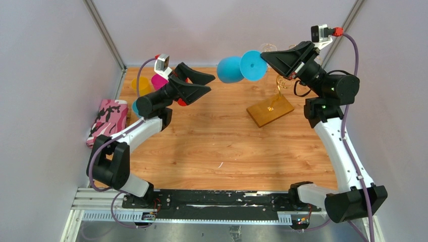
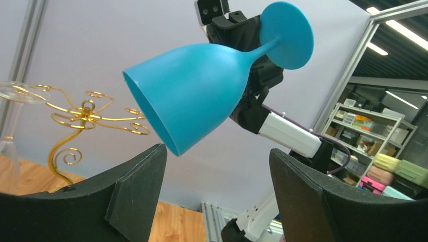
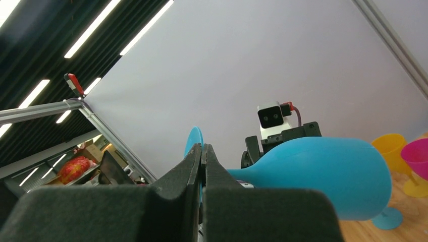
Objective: Take the wine glass off the wine glass rack
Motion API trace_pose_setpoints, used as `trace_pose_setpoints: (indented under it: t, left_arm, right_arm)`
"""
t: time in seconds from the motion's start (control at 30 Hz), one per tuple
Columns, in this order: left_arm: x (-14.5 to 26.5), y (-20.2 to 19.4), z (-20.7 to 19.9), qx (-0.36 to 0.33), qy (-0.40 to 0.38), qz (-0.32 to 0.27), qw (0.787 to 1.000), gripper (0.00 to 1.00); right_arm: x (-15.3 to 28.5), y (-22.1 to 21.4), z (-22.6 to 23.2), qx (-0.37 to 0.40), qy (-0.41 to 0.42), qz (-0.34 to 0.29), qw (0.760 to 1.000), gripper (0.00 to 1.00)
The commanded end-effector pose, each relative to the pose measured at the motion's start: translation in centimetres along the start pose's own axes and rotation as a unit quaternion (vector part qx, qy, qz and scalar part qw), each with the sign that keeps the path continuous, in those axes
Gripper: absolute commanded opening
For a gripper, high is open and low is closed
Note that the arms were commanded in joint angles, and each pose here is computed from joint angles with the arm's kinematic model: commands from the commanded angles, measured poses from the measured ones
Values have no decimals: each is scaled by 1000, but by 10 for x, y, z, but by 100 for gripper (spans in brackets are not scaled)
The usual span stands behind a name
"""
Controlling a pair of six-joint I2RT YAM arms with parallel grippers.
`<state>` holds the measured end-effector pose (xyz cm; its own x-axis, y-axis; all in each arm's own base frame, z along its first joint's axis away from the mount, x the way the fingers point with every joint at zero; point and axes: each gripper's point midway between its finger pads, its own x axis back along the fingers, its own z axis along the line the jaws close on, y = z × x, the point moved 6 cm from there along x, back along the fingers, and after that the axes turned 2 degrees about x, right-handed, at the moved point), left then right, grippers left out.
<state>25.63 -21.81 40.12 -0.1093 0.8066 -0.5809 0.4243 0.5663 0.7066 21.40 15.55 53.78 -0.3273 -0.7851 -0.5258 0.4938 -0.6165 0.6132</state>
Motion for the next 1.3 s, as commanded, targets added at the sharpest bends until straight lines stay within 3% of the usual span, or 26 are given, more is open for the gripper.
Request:
trace_pose_setpoints:
  t: [0.0, 0.5, 0.77, 0.97, 1.1, 1.13, 1.2, 1.27]
  left_arm:
    - [-4, 7, -21, -31, -38, -6, 999, 80]
    - [-12, 14, -36, -19, -56, -17, 998, 77]
    - [-4, 22, -109, -68, -108, -41, 991, 47]
    - [-2, 24, -123, -62, -119, -42, 990, 0]
    - [-5, 25, -117, -51, -97, -37, 993, 0]
    - [-7, 26, -114, -52, -79, -30, 995, 0]
    - [-7, 29, -106, -65, -17, -15, 998, 0]
    - [-2, 36, -89, -97, 121, 7, 988, 0]
  right_arm:
    - [-7, -6, 11, -5, 39, -1, 999, 0]
    - [-8, -38, -3, -38, 46, 7, 998, 0]
    - [7, -53, -21, -54, 80, -20, 995, 0]
    - [8, -61, -28, -65, 75, -13, 995, 0]
    - [10, -62, -22, -52, 70, -7, 996, 0]
    - [11, -63, -21, -47, 63, -4, 997, 2]
    - [15, -63, -18, -28, 45, 0, 999, 18]
    - [21, -62, -16, -2, 8, 1, 1000, 34]
